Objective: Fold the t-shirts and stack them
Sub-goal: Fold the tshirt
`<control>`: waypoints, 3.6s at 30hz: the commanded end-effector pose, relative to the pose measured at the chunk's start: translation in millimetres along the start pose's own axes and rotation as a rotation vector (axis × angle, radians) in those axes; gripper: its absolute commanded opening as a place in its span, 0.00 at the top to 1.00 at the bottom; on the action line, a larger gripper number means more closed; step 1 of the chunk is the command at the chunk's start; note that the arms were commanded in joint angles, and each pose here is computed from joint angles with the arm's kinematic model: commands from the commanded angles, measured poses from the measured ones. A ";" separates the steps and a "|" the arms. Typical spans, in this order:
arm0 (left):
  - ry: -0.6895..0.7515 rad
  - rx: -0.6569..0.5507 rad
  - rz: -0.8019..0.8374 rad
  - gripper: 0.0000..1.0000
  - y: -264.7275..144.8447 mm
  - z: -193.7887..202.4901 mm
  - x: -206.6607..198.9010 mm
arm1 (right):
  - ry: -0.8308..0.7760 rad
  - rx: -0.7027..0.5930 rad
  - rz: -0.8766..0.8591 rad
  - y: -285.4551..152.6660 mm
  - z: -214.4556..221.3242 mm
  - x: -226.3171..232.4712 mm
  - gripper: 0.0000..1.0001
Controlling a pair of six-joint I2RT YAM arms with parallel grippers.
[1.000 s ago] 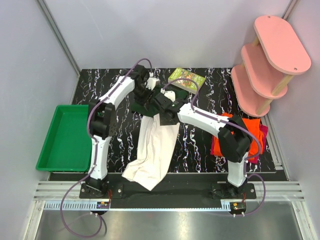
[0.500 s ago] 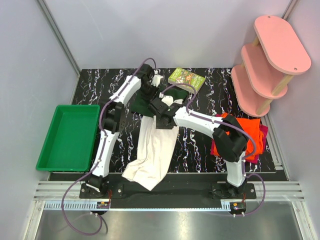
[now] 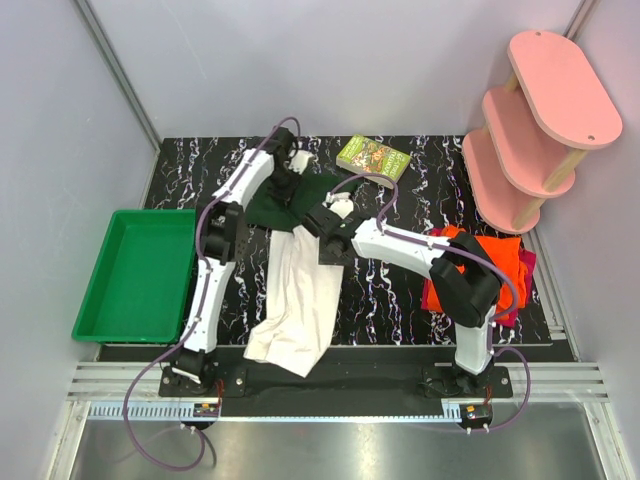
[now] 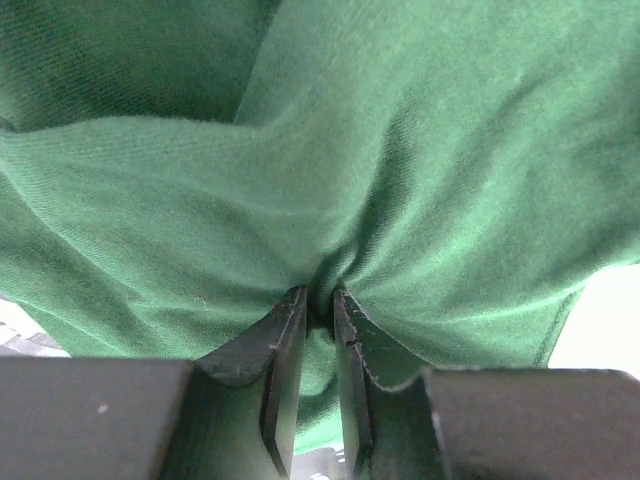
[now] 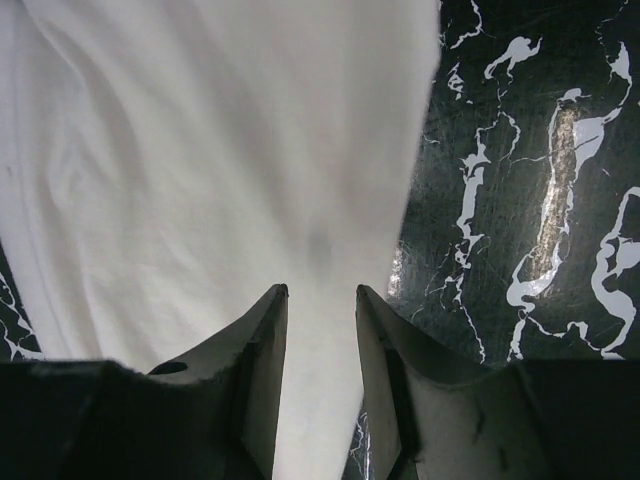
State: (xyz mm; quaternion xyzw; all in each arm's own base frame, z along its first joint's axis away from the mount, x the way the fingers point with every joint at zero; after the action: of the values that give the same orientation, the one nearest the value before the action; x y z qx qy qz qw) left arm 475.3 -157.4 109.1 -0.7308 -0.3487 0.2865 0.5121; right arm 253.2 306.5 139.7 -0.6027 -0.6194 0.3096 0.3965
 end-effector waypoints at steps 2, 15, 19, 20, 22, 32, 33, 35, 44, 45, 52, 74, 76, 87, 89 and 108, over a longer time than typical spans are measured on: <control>-0.097 0.090 -0.144 0.76 3.7 30.0 66.8 | 0.031 -0.066 -0.019 -18.7 -7.5 -0.7 0.59; -0.149 -0.042 -0.046 0.54 -33.8 17.8 59.7 | -0.001 -0.132 -0.108 -26.1 -33.6 25.7 0.58; -0.180 -0.211 0.001 0.41 -86.8 0.8 44.0 | -0.062 -0.188 -0.127 -25.1 -54.7 43.9 0.54; -0.179 -0.241 0.023 0.39 -98.0 -1.3 39.5 | -0.074 -0.199 -0.128 -24.0 -59.1 47.1 0.53; -0.185 -0.290 0.023 0.38 -126.2 -0.7 31.2 | -0.100 -0.219 -0.144 -18.5 -74.7 56.4 0.53; -0.221 -0.179 0.090 0.56 -122.3 63.2 2.2 | -0.098 -0.164 -0.149 56.2 -99.5 73.0 0.65; -0.229 -0.150 0.108 0.58 -111.8 71.7 -0.3 | -0.104 -0.152 -0.133 67.2 -95.7 72.4 0.67; -0.240 -0.118 0.130 0.64 -101.8 81.0 -3.4 | -0.099 -0.151 -0.121 76.1 -97.4 71.4 0.70; -0.272 0.001 0.112 0.66 -66.7 96.3 1.9 | -0.019 -0.082 -0.068 108.1 -101.0 55.3 0.69; -0.272 0.013 0.114 0.66 -63.6 96.8 2.6 | -0.003 -0.074 -0.054 112.3 -104.5 48.2 0.69; -0.304 0.127 0.153 0.66 -36.1 94.7 7.4 | 0.051 -0.015 -0.026 120.8 -117.2 20.6 0.78; -0.285 0.040 0.154 0.66 -44.3 59.8 -1.4 | 0.033 -0.113 0.045 104.9 -175.5 -17.9 0.47; -0.273 -0.021 0.155 0.65 -56.8 53.5 -1.4 | 0.030 -0.146 0.017 96.8 -182.9 -13.9 0.43; -0.273 -0.010 0.169 0.65 -54.0 57.3 -2.3 | 0.004 -0.217 -0.074 74.5 -188.8 20.1 0.39; -0.268 -0.007 0.160 0.65 -54.9 60.1 -1.8 | -0.006 -0.224 -0.090 71.1 -185.8 26.8 0.39; -0.257 0.003 0.071 0.64 -86.9 94.9 13.2 | 0.023 -0.059 -0.009 122.9 -143.0 16.4 0.52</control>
State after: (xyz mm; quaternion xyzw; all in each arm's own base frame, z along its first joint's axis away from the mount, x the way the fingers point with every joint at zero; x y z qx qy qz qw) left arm 386.8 -85.2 142.2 -0.6843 -0.3633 0.4256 0.4675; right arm 435.1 324.1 107.9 -0.6046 -0.6406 0.2879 0.3759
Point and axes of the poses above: each gripper's point midway between its finger pads, its own y axis out along the fingers, its own x axis along the line the jaws close on, z = x × y, the point moved 9 cm from there along -y, back along the fingers, and after that the axes turned 2 degrees about y, right-handed, at the moved point
